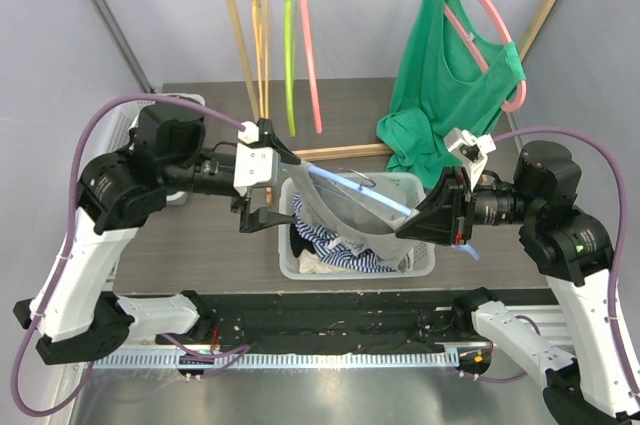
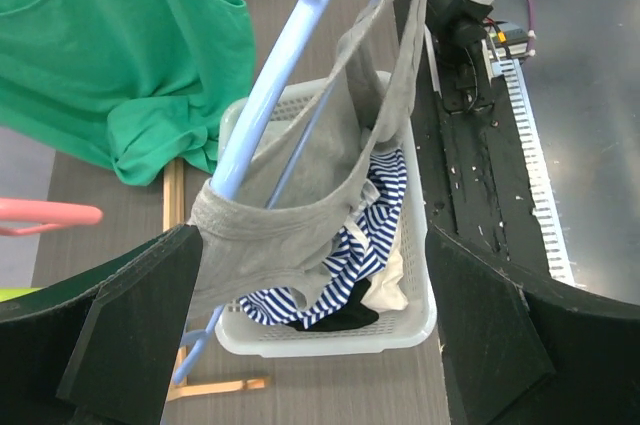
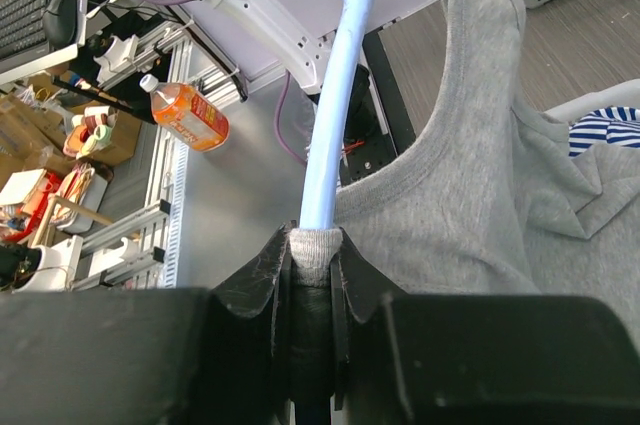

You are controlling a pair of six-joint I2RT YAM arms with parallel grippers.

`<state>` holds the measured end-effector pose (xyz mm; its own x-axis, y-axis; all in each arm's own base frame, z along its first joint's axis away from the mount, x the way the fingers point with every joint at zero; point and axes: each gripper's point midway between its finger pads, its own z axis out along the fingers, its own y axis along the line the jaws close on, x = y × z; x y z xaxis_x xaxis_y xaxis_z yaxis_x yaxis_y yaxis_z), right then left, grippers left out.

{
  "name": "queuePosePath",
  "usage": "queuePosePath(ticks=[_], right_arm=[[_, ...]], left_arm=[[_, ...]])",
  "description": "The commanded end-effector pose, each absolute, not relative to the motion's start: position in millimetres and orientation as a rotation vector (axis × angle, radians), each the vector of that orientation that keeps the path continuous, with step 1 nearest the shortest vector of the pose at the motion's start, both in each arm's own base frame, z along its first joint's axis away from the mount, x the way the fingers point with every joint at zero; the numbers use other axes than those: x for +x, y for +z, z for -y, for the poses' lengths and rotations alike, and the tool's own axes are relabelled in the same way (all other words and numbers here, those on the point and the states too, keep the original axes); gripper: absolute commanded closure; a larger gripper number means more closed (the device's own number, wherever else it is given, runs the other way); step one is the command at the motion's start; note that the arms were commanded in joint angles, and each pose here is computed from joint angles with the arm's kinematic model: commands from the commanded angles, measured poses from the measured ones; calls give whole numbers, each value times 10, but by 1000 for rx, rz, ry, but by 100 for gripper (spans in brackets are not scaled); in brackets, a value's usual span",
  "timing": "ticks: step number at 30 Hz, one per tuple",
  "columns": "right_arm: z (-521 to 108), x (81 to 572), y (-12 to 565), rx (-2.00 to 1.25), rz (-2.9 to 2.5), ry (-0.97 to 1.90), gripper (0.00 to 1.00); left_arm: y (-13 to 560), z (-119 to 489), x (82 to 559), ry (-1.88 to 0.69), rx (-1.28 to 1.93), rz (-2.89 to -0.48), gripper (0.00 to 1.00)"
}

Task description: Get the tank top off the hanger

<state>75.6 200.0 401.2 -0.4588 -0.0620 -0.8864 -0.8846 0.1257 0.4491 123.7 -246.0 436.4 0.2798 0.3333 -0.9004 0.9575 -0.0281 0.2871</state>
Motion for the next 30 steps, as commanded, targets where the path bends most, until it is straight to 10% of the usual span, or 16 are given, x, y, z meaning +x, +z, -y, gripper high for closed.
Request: queuePosePath(ticks=[1, 20, 30], right_arm=[[-2010, 640, 4349, -1063, -1463, 1391, 99], [-2010, 597, 4379, -1074, -1457, 1385, 99], [-2041, 722, 4439, -1075, -1460, 1338, 99]], left_arm=[[4374, 2538, 1247, -826, 1575, -1204, 0], [4431, 2622, 1611, -637, 1592, -1152, 3], [4339, 2578, 1494, -670, 1640, -1155, 100]])
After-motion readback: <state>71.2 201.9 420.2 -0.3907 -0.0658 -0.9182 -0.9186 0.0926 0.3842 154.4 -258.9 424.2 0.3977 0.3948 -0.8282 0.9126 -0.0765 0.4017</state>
